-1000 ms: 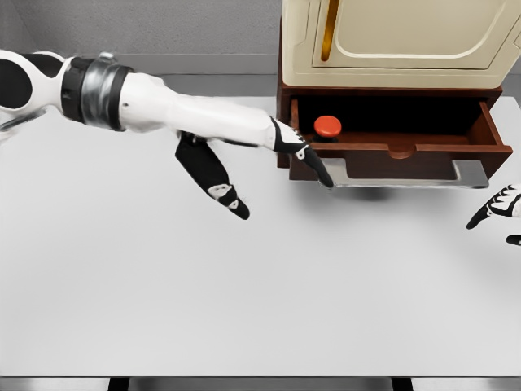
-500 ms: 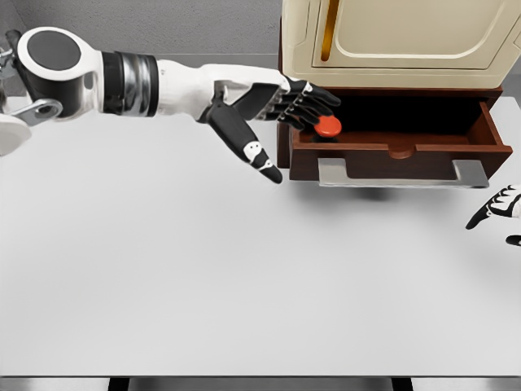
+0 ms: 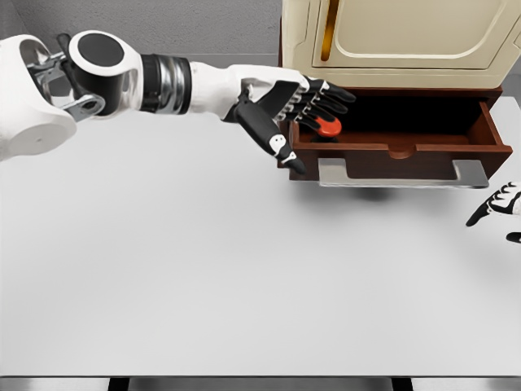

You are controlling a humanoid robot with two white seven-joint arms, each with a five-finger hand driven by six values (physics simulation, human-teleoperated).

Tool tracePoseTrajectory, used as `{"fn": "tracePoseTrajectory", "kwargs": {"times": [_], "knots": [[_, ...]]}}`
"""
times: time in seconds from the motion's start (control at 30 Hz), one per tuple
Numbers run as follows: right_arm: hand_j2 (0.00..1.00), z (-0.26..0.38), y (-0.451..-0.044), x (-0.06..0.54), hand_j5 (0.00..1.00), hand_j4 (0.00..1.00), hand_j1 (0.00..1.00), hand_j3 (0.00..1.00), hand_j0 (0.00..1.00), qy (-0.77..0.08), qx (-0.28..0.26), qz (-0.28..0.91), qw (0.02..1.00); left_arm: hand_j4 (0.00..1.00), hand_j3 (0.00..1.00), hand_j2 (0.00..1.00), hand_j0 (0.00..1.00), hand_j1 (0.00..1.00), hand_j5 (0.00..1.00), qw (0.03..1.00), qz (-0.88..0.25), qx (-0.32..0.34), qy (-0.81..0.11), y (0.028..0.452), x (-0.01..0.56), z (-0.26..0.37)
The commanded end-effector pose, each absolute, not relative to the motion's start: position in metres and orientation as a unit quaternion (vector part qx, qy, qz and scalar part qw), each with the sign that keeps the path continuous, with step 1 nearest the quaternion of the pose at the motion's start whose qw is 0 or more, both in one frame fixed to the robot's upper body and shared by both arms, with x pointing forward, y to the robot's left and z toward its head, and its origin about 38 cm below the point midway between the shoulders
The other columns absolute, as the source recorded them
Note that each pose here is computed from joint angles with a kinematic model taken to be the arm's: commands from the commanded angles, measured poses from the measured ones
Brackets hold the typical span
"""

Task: Put the switch into the drawer with left arm, and close the drawer with right arm

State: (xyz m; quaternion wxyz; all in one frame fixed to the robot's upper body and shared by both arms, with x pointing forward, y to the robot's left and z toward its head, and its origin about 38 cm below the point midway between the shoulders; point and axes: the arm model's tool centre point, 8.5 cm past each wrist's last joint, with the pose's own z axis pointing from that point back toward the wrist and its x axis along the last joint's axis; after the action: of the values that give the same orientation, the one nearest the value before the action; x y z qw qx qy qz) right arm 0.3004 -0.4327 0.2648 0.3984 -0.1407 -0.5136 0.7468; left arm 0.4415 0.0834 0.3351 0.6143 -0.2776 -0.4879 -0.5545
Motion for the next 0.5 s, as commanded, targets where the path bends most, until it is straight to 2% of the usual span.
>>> {"fn": "tracePoseTrajectory", "kwargs": {"times": [0.0, 0.47], "knots": [[0.68, 0.265, -0.432, 0.3, 0.68, 0.68, 0.68, 0.68, 0.68, -0.515, -0.139, 0.745, 0.4, 1.0, 1.0, 1.0, 1.0, 1.0, 1.0, 0.619, -0.55, -0.273, -0.49, 0.085, 0.447, 0.334], [0.68, 0.264, -0.432, 0.3, 0.68, 0.68, 0.68, 0.68, 0.68, -0.515, -0.138, 0.746, 0.4, 1.0, 1.0, 1.0, 1.0, 1.0, 1.0, 0.627, -0.551, -0.265, -0.484, 0.066, 0.459, 0.313]]}}
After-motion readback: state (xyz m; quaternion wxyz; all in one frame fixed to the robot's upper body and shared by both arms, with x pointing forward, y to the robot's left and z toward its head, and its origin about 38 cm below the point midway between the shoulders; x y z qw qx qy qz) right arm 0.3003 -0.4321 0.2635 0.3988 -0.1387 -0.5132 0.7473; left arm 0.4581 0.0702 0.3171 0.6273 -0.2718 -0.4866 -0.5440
